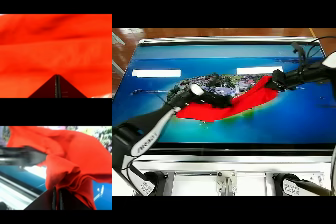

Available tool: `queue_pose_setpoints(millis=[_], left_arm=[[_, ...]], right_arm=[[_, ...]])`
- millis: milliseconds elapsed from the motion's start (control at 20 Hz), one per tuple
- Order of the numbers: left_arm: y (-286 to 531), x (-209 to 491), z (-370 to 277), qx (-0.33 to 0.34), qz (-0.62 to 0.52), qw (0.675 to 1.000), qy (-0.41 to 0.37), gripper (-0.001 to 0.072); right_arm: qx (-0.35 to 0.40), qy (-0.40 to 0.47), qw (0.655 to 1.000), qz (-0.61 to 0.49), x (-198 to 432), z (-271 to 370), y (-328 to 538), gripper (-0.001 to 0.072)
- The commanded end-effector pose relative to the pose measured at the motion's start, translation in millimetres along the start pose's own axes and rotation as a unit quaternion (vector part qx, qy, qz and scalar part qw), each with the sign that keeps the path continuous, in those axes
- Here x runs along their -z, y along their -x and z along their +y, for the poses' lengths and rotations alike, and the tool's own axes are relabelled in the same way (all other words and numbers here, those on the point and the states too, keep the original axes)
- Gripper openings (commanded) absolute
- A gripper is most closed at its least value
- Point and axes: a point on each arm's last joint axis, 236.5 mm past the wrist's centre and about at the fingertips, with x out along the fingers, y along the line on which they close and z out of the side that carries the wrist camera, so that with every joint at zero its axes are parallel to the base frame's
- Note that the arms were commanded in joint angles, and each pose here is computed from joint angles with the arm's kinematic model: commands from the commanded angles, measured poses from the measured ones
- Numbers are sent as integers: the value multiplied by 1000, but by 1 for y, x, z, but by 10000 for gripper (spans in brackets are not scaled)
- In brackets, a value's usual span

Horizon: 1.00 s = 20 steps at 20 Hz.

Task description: Fold the shirts.

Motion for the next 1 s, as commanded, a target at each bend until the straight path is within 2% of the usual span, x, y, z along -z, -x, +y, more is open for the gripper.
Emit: queue_pose_setpoints(millis=[0, 150, 300, 450, 600, 800, 950], left_arm=[[-66, 44, -47, 54, 7, 996, 67, 43], [-72, 38, -61, 78, -11, 995, 63, 42], [-17, -30, -47, 70, -87, 993, 32, 39], [90, -108, -10, 17, -170, 985, -27, 39], [237, -157, 33, -42, -253, 965, -49, 39], [399, -141, 63, -83, -306, 948, -36, 41], [451, -93, 65, -98, -279, 954, -43, 41]], right_arm=[[23, 10, 999, -23, 23, 37, 44, 61], [39, 7, 998, -40, 30, 45, 58, 61], [38, 5, 998, -50, 20, 44, 51, 61], [14, 31, 998, -49, 3, 67, 3, 60], [-11, 61, 998, 11, 17, 98, -92, 60], [-41, 56, 997, 43, 45, 126, -231, 60], [-78, -27, 993, 82, 77, 130, -302, 61]])
